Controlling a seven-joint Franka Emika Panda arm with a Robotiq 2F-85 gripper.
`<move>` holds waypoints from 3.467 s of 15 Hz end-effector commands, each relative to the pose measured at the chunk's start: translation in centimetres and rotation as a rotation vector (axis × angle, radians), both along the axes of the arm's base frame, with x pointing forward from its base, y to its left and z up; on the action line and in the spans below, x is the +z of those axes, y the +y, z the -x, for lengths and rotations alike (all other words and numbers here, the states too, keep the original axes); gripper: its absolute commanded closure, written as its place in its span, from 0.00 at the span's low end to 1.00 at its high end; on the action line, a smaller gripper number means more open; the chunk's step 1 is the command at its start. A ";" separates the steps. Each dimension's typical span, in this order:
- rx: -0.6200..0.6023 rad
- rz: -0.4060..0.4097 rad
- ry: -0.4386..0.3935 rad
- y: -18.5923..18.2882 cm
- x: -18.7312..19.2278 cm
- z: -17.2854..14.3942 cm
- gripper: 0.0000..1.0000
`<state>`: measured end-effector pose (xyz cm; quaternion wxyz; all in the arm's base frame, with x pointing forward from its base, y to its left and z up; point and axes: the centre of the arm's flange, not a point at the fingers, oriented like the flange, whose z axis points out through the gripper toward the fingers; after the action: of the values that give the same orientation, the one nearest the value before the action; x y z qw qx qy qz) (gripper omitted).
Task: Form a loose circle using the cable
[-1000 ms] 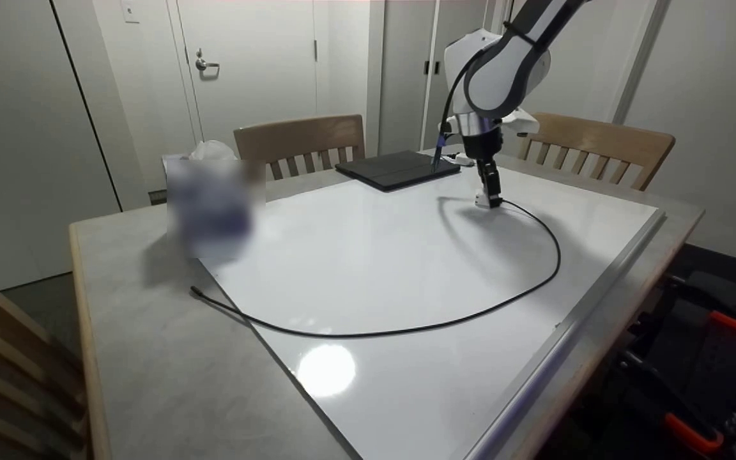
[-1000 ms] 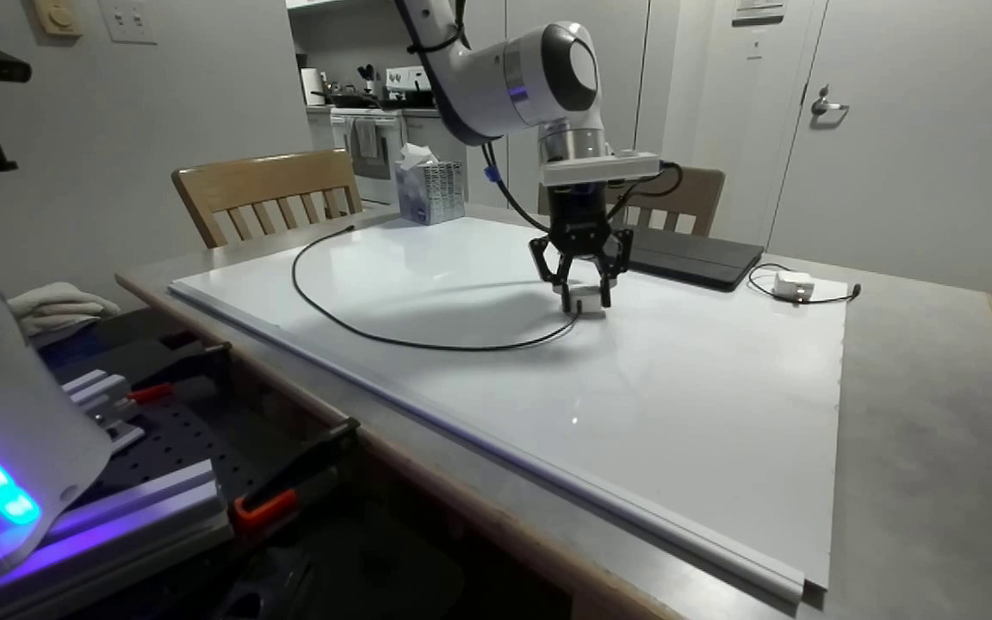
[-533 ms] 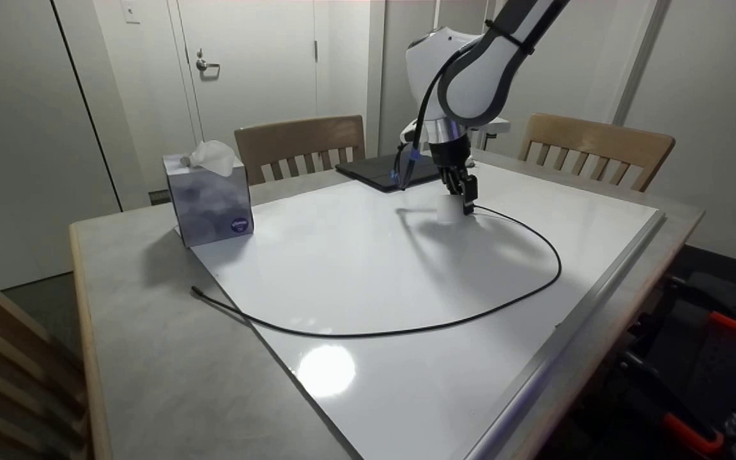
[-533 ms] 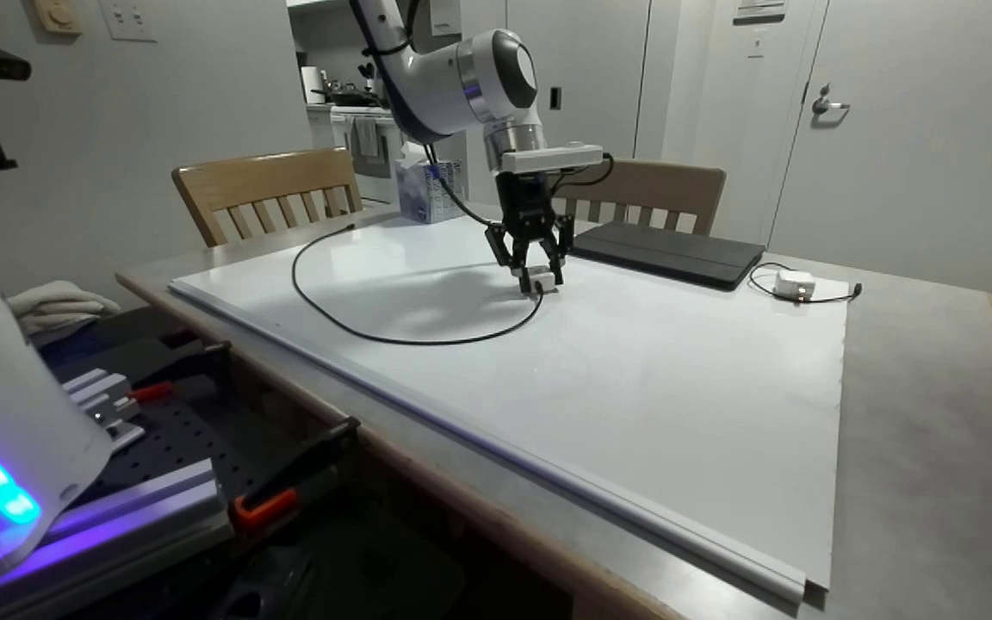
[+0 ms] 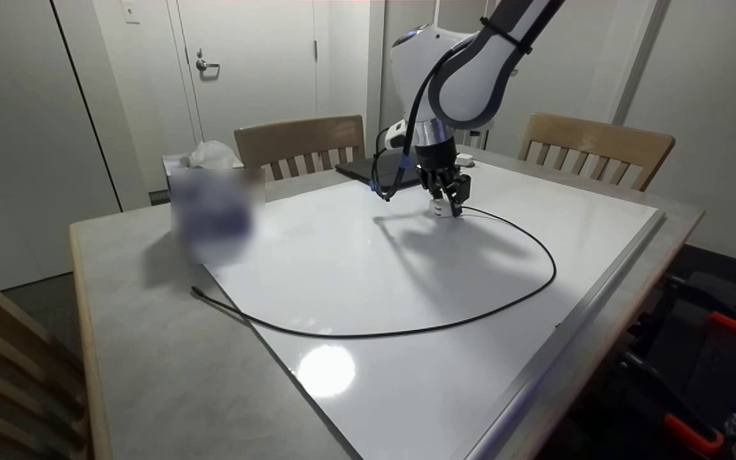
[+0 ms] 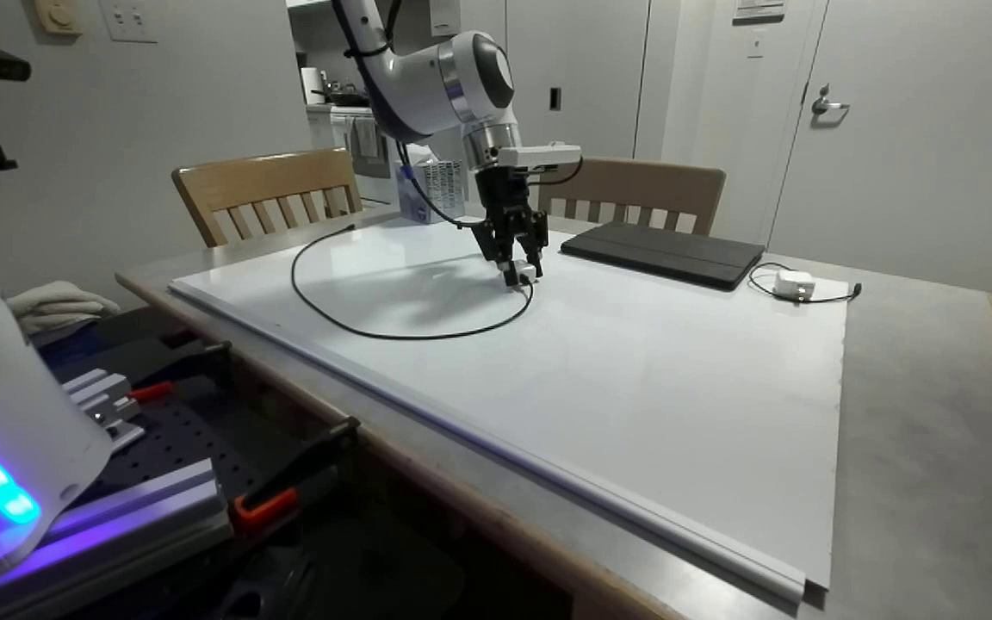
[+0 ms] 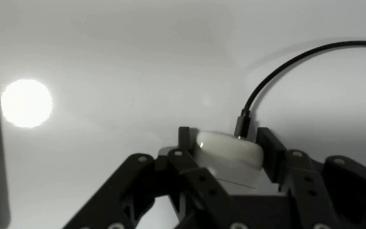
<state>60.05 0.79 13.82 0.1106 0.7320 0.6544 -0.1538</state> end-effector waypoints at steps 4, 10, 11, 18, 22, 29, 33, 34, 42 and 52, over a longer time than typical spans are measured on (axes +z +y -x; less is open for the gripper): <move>0.032 -0.045 0.036 1.3 -0.3 0.2 0.71; 0.334 -0.024 0.097 6.6 -0.3 2.4 0.71; 0.383 -0.016 0.106 7.5 -0.3 2.7 0.71; 0.736 0.054 0.127 14.2 0.3 6.8 0.71; 0.645 0.068 0.117 14.0 0.0 4.6 0.46; 0.891 0.003 0.194 17.6 -0.4 6.3 0.71; 1.062 -0.062 0.190 17.7 0.2 6.6 0.71; 1.105 -0.068 0.193 17.4 0.1 6.7 0.71; 1.434 -0.133 0.175 15.8 0.3 6.9 0.07; 1.036 -0.256 0.066 16.6 3.9 6.8 0.00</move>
<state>53.88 17.32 15.64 0.0688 0.2634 0.9622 -0.0114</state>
